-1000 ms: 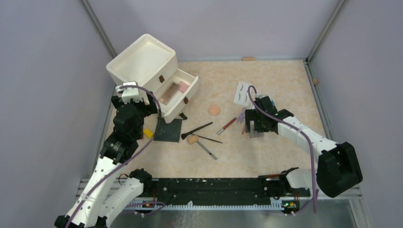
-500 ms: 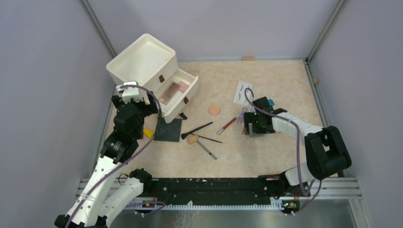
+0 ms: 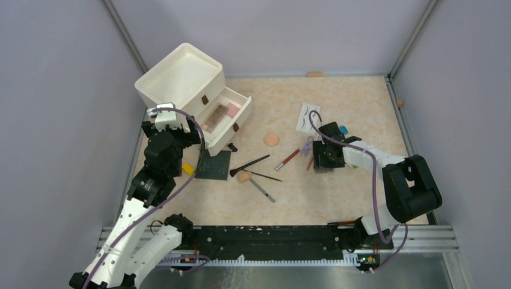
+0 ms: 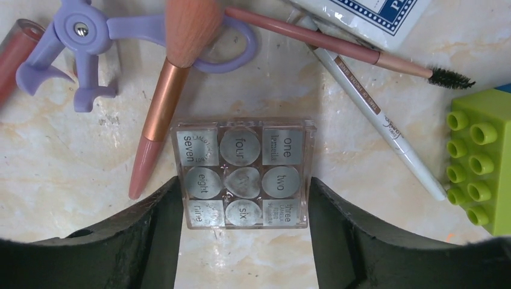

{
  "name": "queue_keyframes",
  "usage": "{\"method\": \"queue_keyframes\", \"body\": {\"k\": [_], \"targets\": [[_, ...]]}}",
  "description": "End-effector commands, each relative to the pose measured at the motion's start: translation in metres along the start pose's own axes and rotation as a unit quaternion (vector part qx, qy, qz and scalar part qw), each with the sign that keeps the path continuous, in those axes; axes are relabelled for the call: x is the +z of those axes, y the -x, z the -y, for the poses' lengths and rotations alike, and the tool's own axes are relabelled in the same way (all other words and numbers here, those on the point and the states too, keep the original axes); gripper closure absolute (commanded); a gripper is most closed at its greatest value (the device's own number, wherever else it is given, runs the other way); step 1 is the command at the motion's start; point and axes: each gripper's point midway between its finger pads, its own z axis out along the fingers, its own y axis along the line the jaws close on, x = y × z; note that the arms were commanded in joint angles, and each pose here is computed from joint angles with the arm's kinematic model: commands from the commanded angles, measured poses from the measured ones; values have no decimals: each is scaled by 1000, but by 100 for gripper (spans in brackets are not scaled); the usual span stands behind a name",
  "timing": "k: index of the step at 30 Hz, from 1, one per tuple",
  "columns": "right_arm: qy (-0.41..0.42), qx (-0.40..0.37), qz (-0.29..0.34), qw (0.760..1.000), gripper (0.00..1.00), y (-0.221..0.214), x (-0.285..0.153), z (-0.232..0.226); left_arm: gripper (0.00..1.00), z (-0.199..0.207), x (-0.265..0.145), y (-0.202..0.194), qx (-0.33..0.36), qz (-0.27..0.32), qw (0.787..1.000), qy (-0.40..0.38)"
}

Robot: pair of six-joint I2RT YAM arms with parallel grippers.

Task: Organize the makeup
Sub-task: Pick up the makeup from the center of the board, then place the makeup in the drawer.

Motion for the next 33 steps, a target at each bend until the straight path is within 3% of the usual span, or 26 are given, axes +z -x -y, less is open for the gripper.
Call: {"method": "queue_keyframes", "body": {"k": [1,7,13,20,26,29,33], "targets": [[14,12,30,999,60,25,-20,-5,1,0,-1,12,-14,20,1000,-2],[32,25,164,986,68,94,-98,-29,1,0,-1,13,-14,20,1000,-1],[148,-59,263,952,71,154,-158,-143,1,-1,-1,13,-15,20,1000,0],[315,-192,302,879,72,189,-192,-283,1,-30,-13,22,-32,42,997,64],[355,-319,312,821,72,184,-192,-375,1,-61,-34,33,-61,82,987,124],[345,-365,318,804,72,177,-187,-409,1,-65,-37,35,-64,90,986,128],[330,-372,323,805,72,180,-174,-433,1,-64,-36,35,-62,89,986,128]]}}
